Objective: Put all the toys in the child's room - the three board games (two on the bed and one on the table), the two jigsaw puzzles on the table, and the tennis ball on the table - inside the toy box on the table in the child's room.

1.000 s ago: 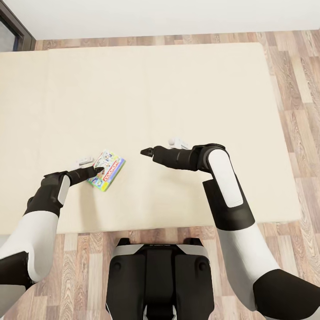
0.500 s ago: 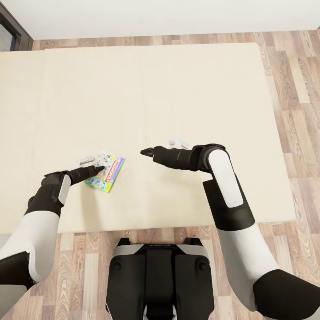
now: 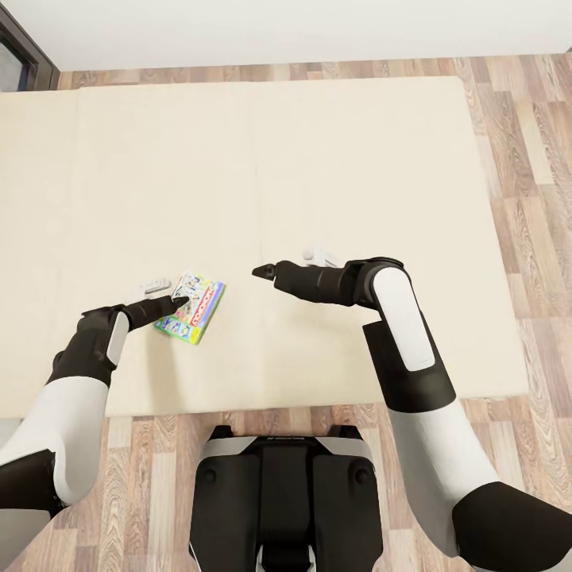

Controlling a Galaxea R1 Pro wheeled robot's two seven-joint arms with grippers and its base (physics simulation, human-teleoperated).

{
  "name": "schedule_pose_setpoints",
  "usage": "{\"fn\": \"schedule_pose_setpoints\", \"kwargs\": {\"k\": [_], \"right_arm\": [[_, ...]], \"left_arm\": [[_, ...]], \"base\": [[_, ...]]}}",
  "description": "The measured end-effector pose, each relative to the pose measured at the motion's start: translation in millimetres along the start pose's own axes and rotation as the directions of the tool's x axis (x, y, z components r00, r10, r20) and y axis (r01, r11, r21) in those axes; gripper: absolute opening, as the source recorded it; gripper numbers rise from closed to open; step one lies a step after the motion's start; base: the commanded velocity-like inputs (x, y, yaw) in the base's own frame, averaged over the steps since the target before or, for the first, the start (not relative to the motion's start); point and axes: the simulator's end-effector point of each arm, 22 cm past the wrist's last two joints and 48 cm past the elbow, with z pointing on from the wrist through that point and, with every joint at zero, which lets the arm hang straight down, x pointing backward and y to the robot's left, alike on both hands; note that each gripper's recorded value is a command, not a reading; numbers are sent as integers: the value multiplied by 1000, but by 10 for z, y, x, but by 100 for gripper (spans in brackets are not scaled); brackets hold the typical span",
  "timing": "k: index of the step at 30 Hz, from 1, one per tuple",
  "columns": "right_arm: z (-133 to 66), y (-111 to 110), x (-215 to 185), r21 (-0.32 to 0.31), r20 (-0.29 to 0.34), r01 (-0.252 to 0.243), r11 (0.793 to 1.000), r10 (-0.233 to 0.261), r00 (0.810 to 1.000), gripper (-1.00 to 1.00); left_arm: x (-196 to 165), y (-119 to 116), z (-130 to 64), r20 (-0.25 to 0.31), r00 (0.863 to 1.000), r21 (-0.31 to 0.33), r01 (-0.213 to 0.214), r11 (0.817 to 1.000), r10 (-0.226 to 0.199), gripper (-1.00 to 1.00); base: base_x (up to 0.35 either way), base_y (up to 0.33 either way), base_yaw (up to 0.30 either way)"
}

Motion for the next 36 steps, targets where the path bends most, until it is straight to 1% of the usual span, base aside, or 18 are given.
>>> {"fn": "schedule_pose_setpoints", "kwargs": {"k": [8, 12, 20, 25, 36], "right_arm": [[-1, -3, -3, 1, 1, -1, 1000, 1, 1000, 100], [-1, -3, -3, 1, 1, -1, 1000, 1, 1000, 100], [0, -3, -3, 1, 1, -1, 1000, 1, 1000, 100], [-1, -3, -3, 1, 1, -1, 1000, 1, 1000, 100], [-1, -3, -3, 1, 1, -1, 1000, 1, 1000, 100]], "left_arm": [[-3, -3, 1, 1, 1000, 0, -1, 1000, 1, 100], [-2, -2, 0, 1, 1000, 0, 0, 1000, 0, 100], [-1, -9, 2, 1, 1000, 1, -1, 1000, 1, 100], [0, -11, 2, 1, 1000, 2, 0, 1000, 0, 100], [8, -36, 10, 0, 1000, 5, 1, 1000, -1, 100]], "base": [[0, -140, 0], [0, -43, 17], [0, -183, 122], [0, -43, 92], [0, -85, 8]]}}
